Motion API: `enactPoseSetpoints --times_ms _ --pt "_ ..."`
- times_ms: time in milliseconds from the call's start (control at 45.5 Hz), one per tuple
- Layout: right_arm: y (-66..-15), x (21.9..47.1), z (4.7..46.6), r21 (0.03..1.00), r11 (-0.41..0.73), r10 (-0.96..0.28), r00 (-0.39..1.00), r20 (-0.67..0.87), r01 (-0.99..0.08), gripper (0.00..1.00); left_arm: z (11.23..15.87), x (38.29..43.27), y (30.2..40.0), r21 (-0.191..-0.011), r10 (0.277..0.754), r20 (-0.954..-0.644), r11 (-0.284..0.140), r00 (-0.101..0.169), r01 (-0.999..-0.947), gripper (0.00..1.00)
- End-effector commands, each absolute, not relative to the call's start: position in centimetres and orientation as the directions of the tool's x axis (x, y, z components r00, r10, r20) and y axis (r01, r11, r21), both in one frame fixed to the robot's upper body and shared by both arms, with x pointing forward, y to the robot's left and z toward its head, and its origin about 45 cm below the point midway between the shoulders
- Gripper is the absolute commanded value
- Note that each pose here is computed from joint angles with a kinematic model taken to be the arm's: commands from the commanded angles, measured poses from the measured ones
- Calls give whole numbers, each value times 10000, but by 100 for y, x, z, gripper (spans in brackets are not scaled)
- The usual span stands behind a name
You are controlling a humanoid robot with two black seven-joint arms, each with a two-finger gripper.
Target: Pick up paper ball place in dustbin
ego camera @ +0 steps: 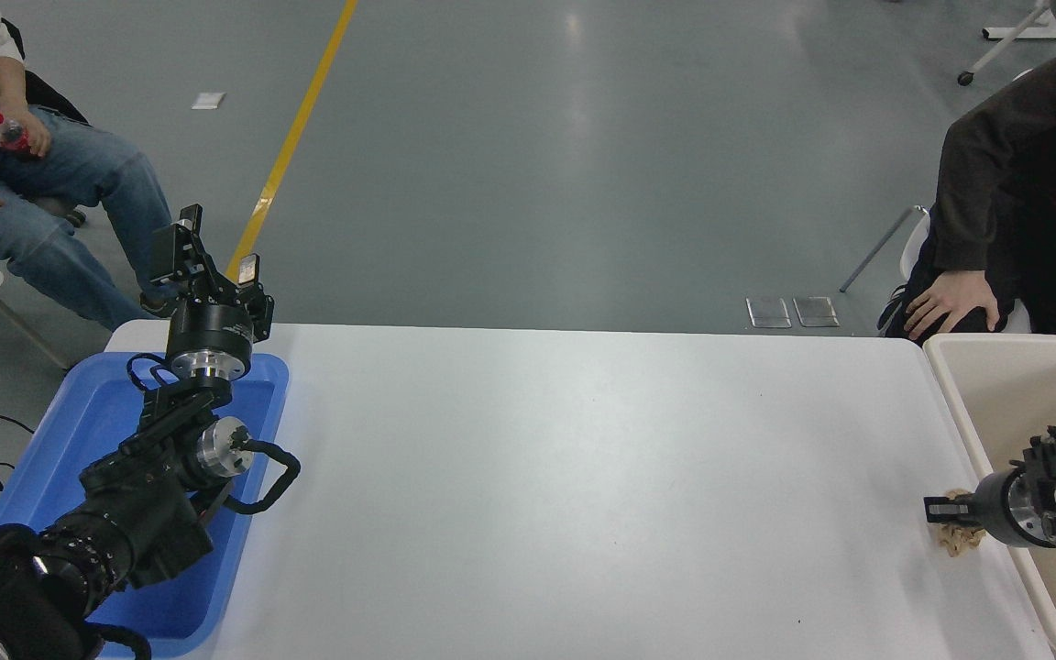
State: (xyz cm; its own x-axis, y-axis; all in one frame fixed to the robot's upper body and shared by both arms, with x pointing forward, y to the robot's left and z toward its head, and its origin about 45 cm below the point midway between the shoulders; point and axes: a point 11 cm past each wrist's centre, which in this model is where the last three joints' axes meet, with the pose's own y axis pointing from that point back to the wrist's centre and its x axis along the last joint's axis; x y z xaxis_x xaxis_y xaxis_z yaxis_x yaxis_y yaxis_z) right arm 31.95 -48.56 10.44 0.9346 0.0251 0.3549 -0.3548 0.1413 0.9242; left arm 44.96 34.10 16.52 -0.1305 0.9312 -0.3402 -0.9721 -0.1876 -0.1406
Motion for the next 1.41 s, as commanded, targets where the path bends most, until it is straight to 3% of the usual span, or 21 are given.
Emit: enactPoseSetpoints --times_ms 0,308,549,835,1121,1385 --pt "-4850 3325 1816 9258 1393 749 9360 3439 -3513 0 1649 4496 3410 -1389 9312 -3402 -1872 -1306 -9725 100" --pt "-4529 3381 3098 9231 1624 1393 9343 3282 -3485 0 1649 4496 3410 -1389 9312 -3402 -1872 -1306 -9725 100" --pt "-4292 3291 3689 9198 1942 1371 9379 3188 -3410 0 1649 4491 3429 -1387 9312 -3390 -1903 -1340 -9719 100" --pt "-4208 3263 3966 9238 2139 1169 9472 2986 -3176 0 1650 4490 3436 -1389 9319 -3370 -1901 -1341 -9719 100" --pt "-4196 3290 3930 9225 2275 1321 9485 2880 -3118 0 1654 4490 3450 -1386 9329 -3339 -1903 -1350 -9719 100" --pt "-4669 3236 3836 9013 3130 1099 9540 2790 -2996 0 1658 4495 3441 -1394 9322 -3362 -1901 -1341 -9718 100"
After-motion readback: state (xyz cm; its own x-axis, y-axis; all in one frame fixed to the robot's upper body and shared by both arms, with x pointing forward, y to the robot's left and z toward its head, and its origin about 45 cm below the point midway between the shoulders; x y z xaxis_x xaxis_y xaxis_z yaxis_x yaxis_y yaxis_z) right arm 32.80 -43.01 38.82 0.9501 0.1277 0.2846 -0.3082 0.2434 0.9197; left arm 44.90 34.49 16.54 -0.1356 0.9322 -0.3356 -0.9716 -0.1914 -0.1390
